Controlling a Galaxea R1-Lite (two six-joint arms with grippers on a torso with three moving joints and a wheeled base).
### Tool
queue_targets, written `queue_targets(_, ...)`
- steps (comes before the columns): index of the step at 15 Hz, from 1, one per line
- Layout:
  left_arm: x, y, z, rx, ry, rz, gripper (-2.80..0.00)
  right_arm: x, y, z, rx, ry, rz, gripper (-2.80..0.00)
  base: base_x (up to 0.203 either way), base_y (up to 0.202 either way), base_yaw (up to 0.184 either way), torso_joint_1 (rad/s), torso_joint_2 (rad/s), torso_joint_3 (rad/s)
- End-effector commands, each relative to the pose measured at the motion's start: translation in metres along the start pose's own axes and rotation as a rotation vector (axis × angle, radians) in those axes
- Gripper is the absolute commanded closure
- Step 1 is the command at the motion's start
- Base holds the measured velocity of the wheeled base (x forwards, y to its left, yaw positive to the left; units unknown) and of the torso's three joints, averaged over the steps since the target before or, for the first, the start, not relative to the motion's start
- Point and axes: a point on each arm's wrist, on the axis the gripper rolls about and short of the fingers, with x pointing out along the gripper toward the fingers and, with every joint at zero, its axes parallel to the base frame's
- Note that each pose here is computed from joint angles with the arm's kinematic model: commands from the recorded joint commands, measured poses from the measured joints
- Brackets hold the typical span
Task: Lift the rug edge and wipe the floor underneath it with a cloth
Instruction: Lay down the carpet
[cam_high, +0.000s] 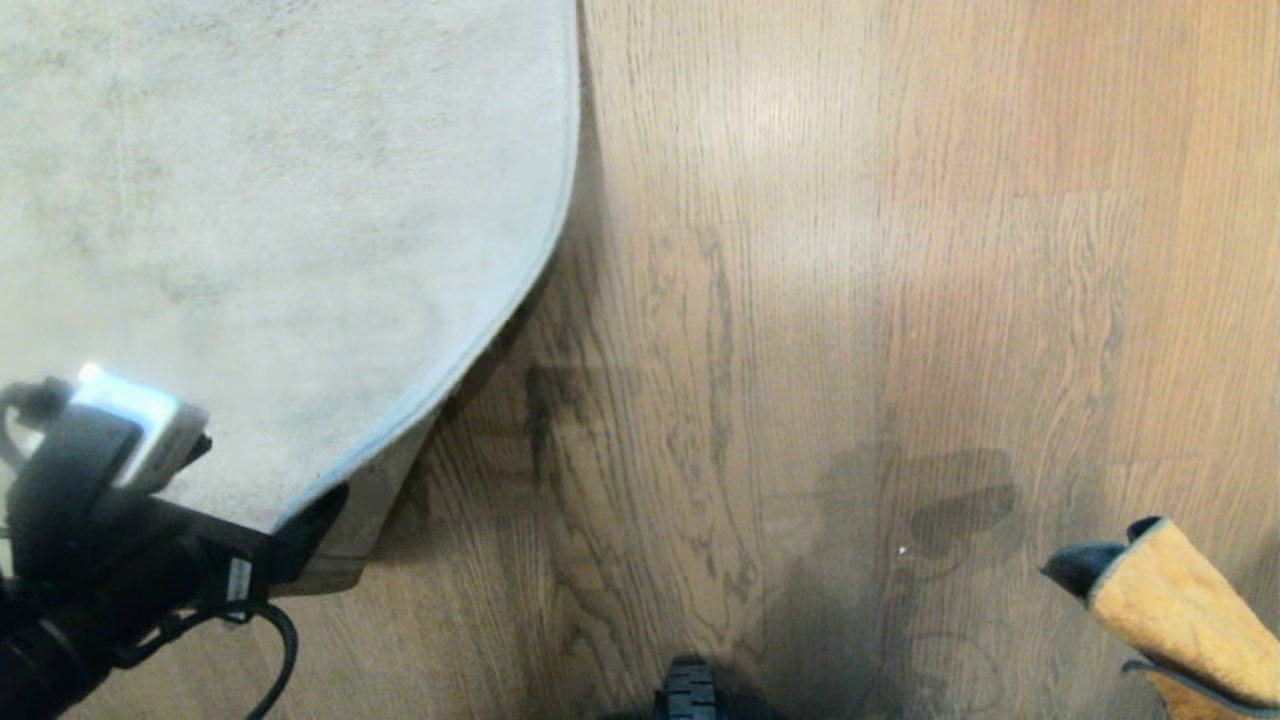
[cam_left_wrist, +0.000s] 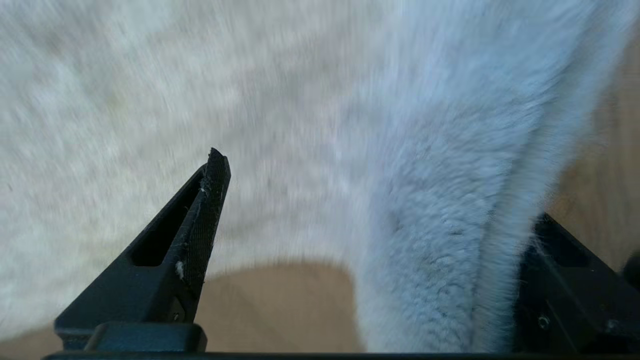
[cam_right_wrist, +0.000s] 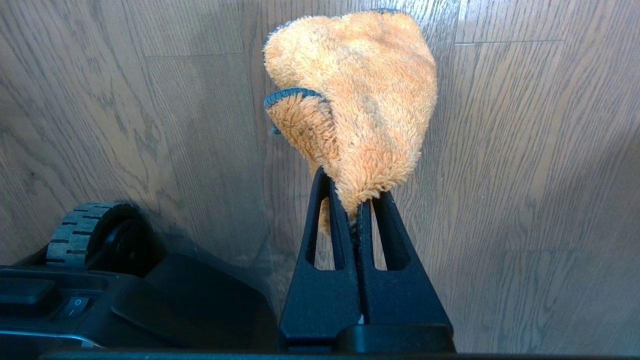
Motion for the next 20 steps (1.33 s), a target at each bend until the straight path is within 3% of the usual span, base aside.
queue_targets(1, -0.004, 0.001, 0.005, -0.014, -0.057, 0.006, -2.80, 0.000, 0.000, 0.000, -0.001, 0.002, 0.001, 0.00, 0.000, 0.000, 0.000, 0.000, 0.00, 0.000)
queue_targets(16, -0.029, 0.004, 0.016, -0.101, -0.185, -0.043, -2.80, 0.000, 0.000, 0.000, -0.001, 0.002, 0.001, 0.00, 0.000, 0.000, 0.000, 0.000, 0.00, 0.000)
queue_targets(20, -0.029, 0.003, 0.013, -0.103, -0.172, -0.045, -2.80, 0.000, 0.000, 0.000, -0.001, 0.002, 0.001, 0.00, 0.000, 0.000, 0.000, 0.000, 0.00, 0.000)
